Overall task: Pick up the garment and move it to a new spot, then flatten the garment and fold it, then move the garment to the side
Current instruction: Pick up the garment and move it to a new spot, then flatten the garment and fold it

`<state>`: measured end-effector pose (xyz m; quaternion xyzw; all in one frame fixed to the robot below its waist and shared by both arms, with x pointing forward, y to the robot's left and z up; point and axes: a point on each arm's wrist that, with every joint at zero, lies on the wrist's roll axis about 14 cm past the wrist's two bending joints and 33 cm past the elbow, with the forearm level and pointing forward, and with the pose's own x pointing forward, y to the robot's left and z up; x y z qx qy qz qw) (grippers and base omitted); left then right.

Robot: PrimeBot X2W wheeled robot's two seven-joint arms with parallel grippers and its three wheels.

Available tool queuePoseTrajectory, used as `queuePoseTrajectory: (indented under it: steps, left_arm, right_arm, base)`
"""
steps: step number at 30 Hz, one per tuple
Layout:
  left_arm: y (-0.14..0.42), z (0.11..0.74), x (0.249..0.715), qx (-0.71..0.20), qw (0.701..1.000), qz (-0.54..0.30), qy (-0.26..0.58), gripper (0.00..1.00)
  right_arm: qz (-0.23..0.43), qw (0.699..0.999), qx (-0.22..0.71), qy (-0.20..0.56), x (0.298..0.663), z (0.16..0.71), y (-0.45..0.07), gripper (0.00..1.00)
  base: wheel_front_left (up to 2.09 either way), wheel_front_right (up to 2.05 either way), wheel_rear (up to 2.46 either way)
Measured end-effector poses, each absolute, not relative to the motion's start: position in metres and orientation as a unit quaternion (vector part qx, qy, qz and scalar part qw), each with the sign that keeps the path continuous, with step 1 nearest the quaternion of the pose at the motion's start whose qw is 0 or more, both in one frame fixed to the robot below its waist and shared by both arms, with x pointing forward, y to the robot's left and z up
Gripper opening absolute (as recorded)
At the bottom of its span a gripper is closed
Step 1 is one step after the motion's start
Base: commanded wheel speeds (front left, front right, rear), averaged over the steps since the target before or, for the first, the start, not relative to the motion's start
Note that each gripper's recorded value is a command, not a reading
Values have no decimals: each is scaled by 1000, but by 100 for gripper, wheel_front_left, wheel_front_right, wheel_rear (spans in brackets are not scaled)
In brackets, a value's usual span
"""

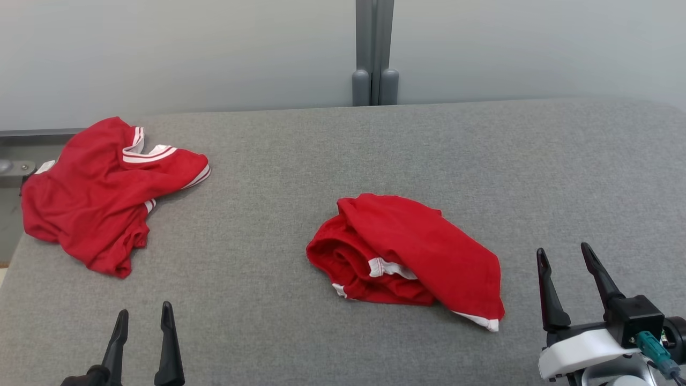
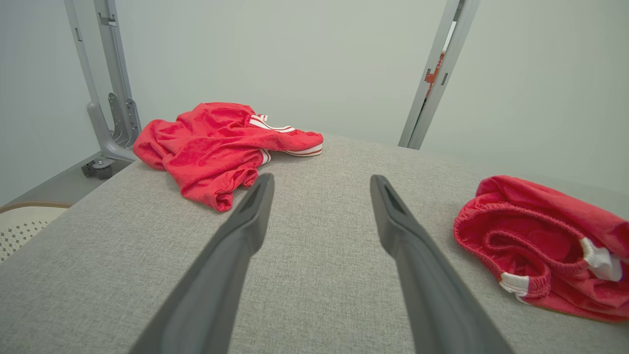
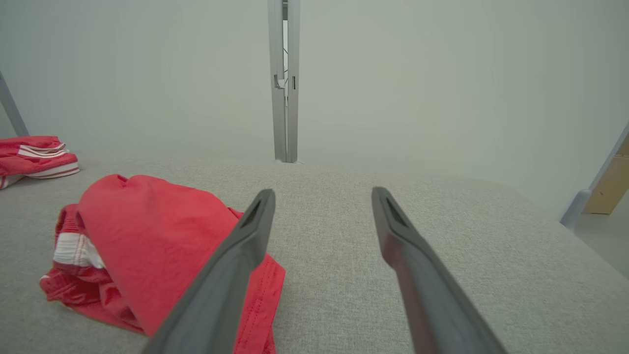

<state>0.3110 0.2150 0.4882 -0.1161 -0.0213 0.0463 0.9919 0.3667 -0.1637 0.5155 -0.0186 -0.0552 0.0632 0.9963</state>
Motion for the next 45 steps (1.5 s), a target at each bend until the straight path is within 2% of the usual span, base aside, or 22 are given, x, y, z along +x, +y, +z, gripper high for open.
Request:
queuePoseTrajectory:
  steps: [17,36,41,45]
  left_arm:
    - [190,486,309,-100,995,-2,-13,100]
    - [178,484,313,-108,994,-19,-8,100]
    - [148,492,323,-119,991,-67,-18,100]
    - [108,493,335,-125,982,-139,-10,100]
  right_arm:
    - [48,998,-13,-39,355,505,-173,100]
    - [46,998,-7,-33,352,501,-174,100]
    - [48,998,-3,-32,353,501,-172,100]
    - [51,998,-2,-36,357,503,-170,100]
  base:
    - [0,0,0]
    - [0,0,0]
    - [0,0,0]
    - [0,0,0]
